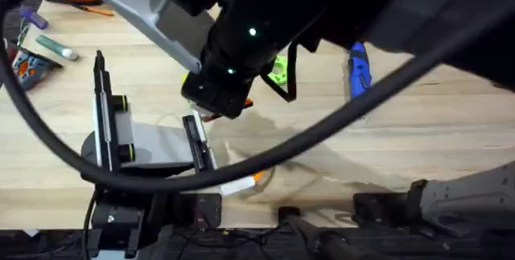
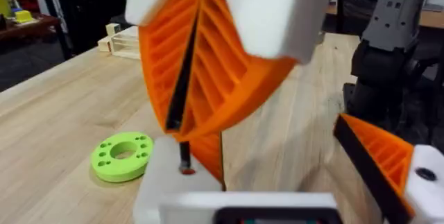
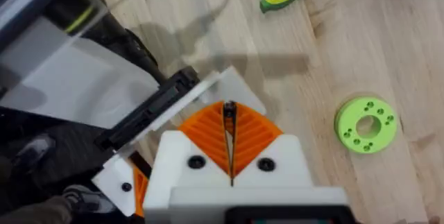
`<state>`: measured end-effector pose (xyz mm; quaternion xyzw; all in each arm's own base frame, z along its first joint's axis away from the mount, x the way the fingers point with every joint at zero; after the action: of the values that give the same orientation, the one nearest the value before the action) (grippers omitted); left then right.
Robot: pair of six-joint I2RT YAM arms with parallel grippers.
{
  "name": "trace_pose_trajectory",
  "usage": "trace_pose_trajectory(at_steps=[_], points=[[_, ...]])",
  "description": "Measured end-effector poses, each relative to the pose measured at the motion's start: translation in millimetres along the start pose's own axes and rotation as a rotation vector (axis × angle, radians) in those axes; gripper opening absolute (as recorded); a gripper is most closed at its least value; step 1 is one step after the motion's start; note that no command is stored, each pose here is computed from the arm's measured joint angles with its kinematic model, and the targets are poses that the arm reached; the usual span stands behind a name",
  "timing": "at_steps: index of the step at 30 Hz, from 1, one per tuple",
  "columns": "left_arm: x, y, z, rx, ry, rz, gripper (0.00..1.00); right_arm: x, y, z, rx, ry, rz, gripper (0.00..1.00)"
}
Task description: Pick up the gripper from the table and insert it into the empty holder that is missing its gripper. Then pick up a screw, insert it into the mounting hole, and use the screwdriver to tighten it. Finally, clean up the table by picking up the vegetable and placing it into the bucket.
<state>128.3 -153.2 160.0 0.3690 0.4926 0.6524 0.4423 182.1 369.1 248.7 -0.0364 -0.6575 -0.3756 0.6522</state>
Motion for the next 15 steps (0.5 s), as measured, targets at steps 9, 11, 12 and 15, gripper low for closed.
trace_pose_trajectory(at_steps=[9, 11, 12, 15], points=[[0.0, 0.0, 0.0, 0.0, 0.0, 0.0, 0.986, -2.2, -0.8, -4.6, -0.001, -0.027, 0.001, 0.006], [0.0, 0.0, 0.0, 0.0, 0.0, 0.0, 0.985, -2.4, -0.9, -5.2, -0.001, -0.029, 0.001, 0.006], [0.0, -0.1, 0.1, 0.0, 0.0, 0.0, 0.986, -2.3, -0.8, -5.2, -0.001, -0.03, 0.001, 0.006], [0.0, 0.0, 0.0, 0.0, 0.0, 0.0, 0.986, -2.6, -1.2, -5.3, -0.003, -0.03, 0.002, 0.006]])
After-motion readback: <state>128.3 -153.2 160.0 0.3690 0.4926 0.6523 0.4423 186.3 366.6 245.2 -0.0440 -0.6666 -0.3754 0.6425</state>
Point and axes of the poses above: each hand's point on the last joint's axis, 136 mm out from that joint toward the fingers, its own x axis back along the fingers, its own z axis along the line the jaws close on, y = z × x, the point moved 1 cm from there along x, back along the fingers, and after that the axes turned 15 degrees about -x, right-handed, at the moved point
